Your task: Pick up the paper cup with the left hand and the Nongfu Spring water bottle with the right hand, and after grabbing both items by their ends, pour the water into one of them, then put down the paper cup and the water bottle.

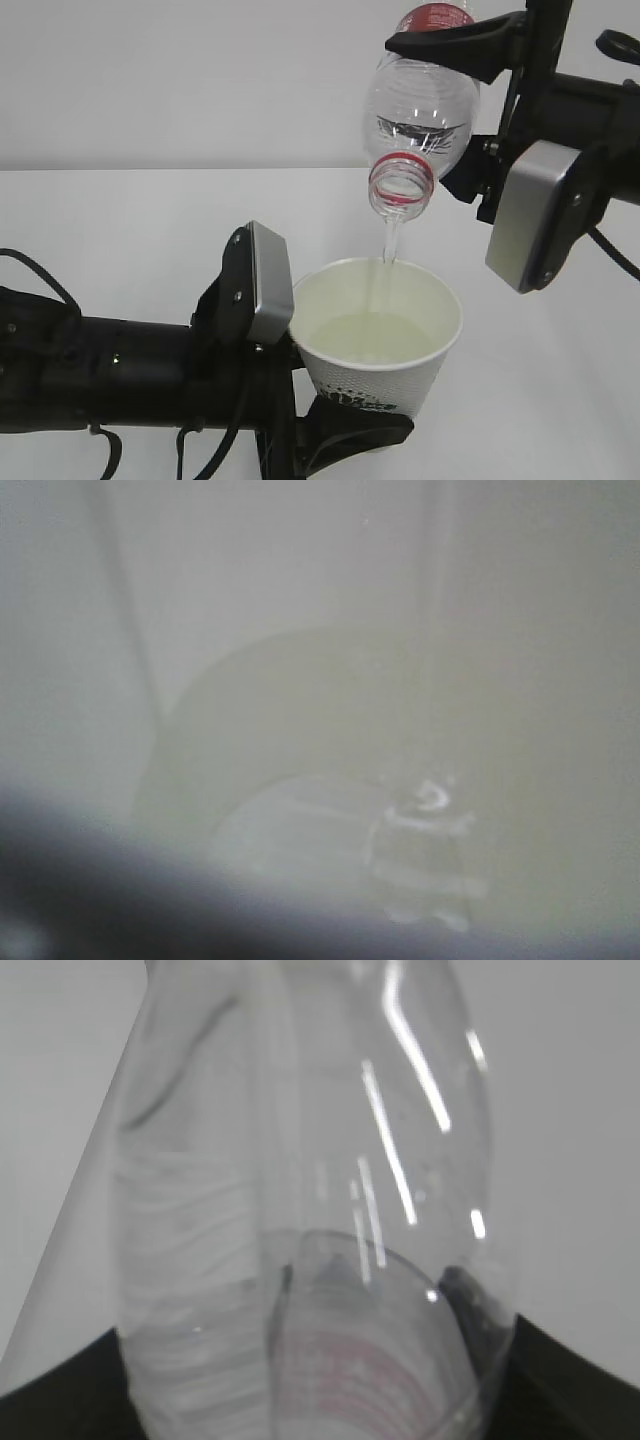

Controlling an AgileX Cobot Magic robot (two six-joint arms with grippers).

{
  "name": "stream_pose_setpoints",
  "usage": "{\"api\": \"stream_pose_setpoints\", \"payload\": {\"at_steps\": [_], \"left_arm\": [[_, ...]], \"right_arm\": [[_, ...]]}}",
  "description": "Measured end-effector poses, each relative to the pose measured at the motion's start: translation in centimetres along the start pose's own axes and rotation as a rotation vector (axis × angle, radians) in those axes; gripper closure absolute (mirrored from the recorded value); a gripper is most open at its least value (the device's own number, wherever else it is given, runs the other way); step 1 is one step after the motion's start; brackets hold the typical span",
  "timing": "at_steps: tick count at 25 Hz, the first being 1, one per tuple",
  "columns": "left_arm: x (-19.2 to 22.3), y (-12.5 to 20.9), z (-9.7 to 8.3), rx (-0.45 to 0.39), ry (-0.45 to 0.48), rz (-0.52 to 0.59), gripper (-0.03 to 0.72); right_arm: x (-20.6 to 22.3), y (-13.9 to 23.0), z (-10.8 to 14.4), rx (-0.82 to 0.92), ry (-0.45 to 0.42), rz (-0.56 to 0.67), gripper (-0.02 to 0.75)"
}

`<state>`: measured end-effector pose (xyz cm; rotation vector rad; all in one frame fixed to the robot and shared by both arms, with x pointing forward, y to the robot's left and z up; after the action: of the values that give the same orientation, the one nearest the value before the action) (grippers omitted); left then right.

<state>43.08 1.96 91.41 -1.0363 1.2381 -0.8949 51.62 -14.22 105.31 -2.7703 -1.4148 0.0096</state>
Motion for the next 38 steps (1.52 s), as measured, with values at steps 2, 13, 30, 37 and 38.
{"api": "stream_pose_setpoints", "payload": {"at_steps": [2,13,30,37,38], "left_arm": [[0.00,0.00,0.00,0.000,0.000,0.000,0.213],[0.00,0.00,0.03,-0.001,-0.002,0.000,0.213],[0.00,0.00,0.03,-0.001,-0.002,0.000,0.213],[0.00,-0.04,0.01,-0.001,-0.001,-0.003,0.213],[0.00,-0.05,0.01,-0.001,0.000,-0.004,0.213]], "right_arm": [[0.00,0.00,0.00,0.000,0.000,0.000,0.220],[0.02,-0.05,-0.22,-0.011,0.014,-0.005,0.220],[0.02,0.01,-0.27,-0.011,0.018,0.000,0.220],[0.02,0.04,-0.30,-0.010,0.020,0.002,0.220],[0.02,0.04,-0.31,-0.010,0.021,0.002,0.220]]}}
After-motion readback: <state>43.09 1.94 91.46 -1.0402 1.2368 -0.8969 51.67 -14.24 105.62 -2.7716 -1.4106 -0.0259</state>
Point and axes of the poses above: a point on each arm's last joint axis where the gripper is mounted, x pointing out along that axis toward the gripper, z along the wrist's bending axis when the last joint is at zero, y = z × x, the point moved 4 cm from there along x, pointing out along that axis toward the gripper, and after that the axes turned 5 degrees about x, right-handed, at the moved point
